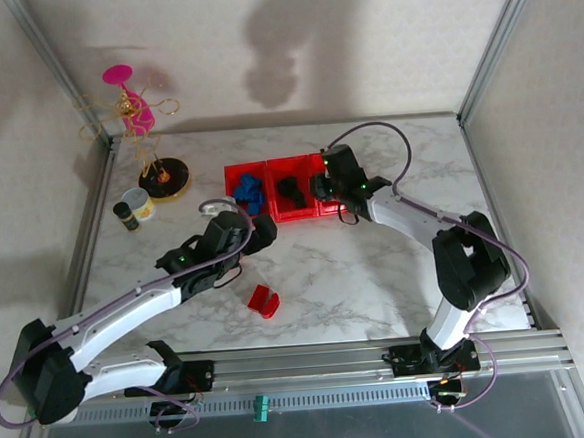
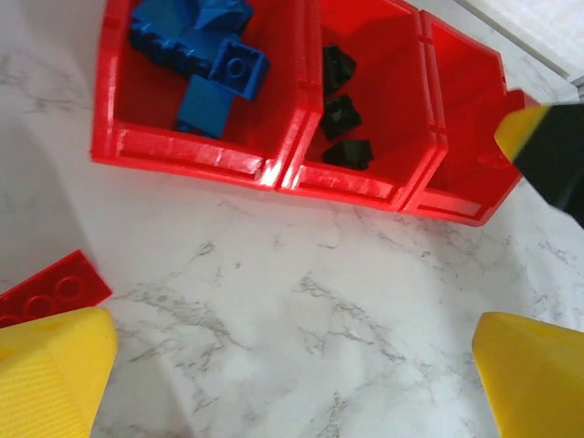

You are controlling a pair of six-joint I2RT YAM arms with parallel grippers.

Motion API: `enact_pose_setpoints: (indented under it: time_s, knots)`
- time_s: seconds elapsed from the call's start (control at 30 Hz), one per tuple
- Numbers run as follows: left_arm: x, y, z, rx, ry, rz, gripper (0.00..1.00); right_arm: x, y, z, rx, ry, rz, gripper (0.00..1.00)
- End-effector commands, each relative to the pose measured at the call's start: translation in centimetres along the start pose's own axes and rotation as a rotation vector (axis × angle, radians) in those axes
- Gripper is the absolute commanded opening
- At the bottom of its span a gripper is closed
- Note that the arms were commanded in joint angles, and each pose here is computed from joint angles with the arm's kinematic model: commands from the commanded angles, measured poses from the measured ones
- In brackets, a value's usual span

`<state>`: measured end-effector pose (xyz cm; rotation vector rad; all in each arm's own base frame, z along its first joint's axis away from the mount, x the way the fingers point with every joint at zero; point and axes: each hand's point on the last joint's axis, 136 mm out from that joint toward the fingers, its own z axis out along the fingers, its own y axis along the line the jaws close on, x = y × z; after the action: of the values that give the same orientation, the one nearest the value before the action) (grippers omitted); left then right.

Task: Sort the legos into containers by color
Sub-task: Place the lego in the container.

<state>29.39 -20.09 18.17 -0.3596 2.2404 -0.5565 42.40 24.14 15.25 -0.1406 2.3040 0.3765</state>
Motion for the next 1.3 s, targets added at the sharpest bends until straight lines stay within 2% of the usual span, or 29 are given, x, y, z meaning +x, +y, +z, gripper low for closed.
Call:
enact_pose_setpoints:
  time_s: [0.0,0.2,0.4,0.57,0.7,0.93,1.27]
  knots:
    - [-0.8,-2.1,0.3,0.053,-0.016,0.028,1.00,-1.8,-1.4,1.8,0.051,-0.031,-0.021,0.30]
    - [-1.0,-2.3,1.0,0.047,-0.026,0.032,1.00,-3.3,-3.9,5.1,0.147,-0.026,-0.033,0.30]
    - [-0.9,-1.7,1.5,0.019,-0.023,0.041,1.00,-2.9,-6.4,7.4,0.179,-0.003,0.001,0.31]
    - [-1.1,-1.6,1.6,0.017,-0.026,0.037,0.99,-2.4,-7.2,8.5,0.201,0.021,-0.002,0.38]
    - [-1.5,-1.8,1.4,0.021,-0.035,0.033,1.00,-3.6,-6.9,7.3,0.195,-0.013,-0.010,0.46]
    - [-2.1,-1.7,0.6,0.031,-0.056,0.024,0.99,-4.9,-5.5,3.9,0.156,-0.056,-0.018,0.50]
    - [-2.9,0.6,-1.9,-0.001,-0.110,0.001,1.00,-0.9,-0.1,-0.8,0.049,-0.027,-0.070,0.56]
